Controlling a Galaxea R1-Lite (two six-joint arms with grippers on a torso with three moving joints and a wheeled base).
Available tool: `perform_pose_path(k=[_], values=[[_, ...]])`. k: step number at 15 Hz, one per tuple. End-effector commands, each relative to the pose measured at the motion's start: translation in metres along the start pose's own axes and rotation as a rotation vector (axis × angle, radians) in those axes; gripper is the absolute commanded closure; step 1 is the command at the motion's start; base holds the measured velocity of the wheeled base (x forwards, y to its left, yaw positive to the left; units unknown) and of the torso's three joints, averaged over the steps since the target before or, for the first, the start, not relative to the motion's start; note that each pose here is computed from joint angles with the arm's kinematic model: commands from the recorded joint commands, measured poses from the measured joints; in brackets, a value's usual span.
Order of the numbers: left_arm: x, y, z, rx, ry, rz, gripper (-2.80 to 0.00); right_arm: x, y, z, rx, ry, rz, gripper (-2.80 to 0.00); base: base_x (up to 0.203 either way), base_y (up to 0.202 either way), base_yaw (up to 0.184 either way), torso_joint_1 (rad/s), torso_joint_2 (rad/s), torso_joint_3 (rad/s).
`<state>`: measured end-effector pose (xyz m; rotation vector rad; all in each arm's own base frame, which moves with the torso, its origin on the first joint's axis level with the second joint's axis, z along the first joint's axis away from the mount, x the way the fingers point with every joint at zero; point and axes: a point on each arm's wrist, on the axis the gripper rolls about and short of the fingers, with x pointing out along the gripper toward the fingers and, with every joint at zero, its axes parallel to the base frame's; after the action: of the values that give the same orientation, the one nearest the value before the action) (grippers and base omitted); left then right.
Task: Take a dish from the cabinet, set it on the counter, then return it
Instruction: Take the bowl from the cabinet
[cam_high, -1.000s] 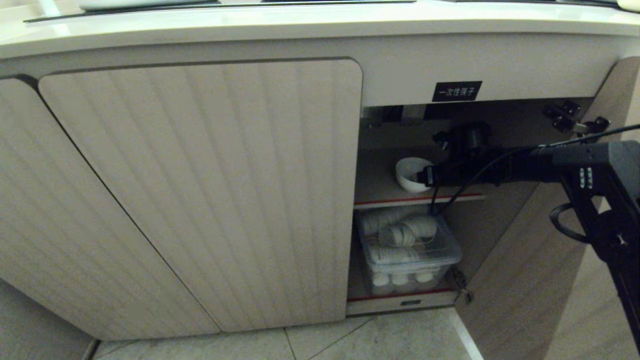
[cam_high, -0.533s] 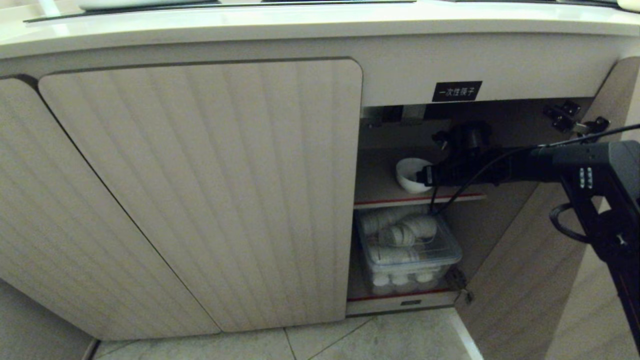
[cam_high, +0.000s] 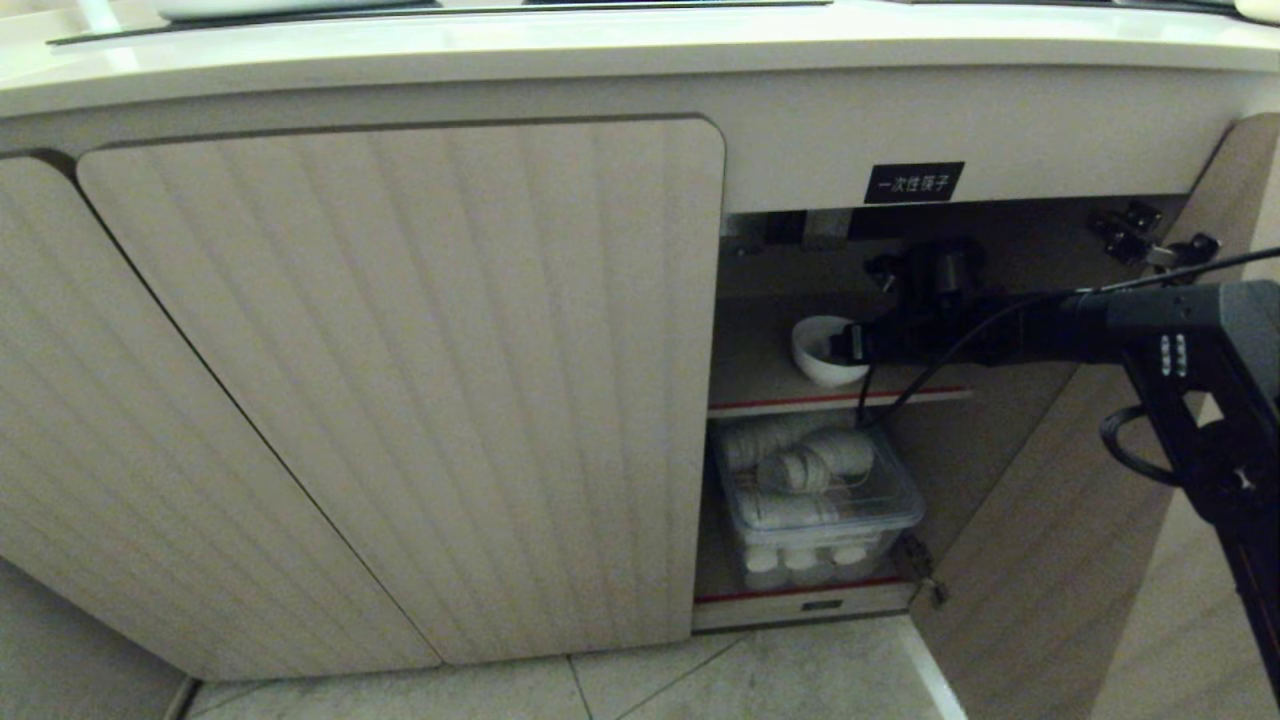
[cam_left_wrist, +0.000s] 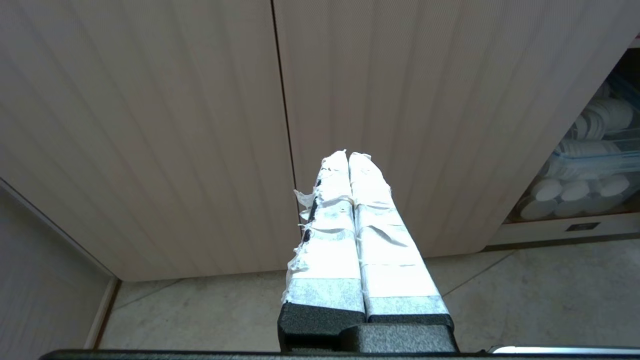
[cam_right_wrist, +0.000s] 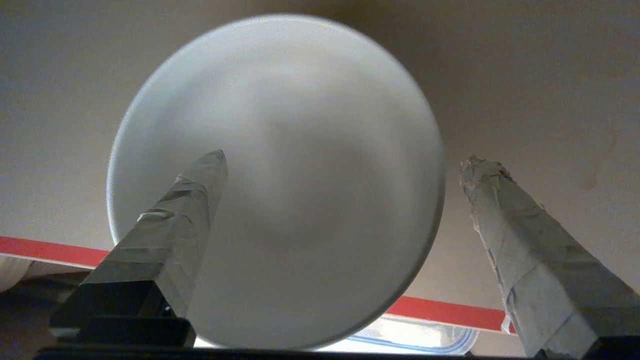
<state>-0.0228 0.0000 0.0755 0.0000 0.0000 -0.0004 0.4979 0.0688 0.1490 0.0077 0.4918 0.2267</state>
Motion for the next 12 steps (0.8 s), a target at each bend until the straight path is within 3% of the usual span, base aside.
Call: perform_pose_path(k=[1,12], values=[[0.0000,0.0000,0.0000,0.000,0.000,0.000,0.00,-0.0005,0.0000,-0.0002,0.000,0.004,0.000,-2.80,0.000,0.000,0.000,0.000,0.00,0.000],[0.0000,0.0000,0.0000,0.000,0.000,0.000,0.00,-0.0091,-0.0025,0.0039,0.004,0.038,-0.009,-2.80,0.000,0.000,0.000,0.000,0.00,0.000]])
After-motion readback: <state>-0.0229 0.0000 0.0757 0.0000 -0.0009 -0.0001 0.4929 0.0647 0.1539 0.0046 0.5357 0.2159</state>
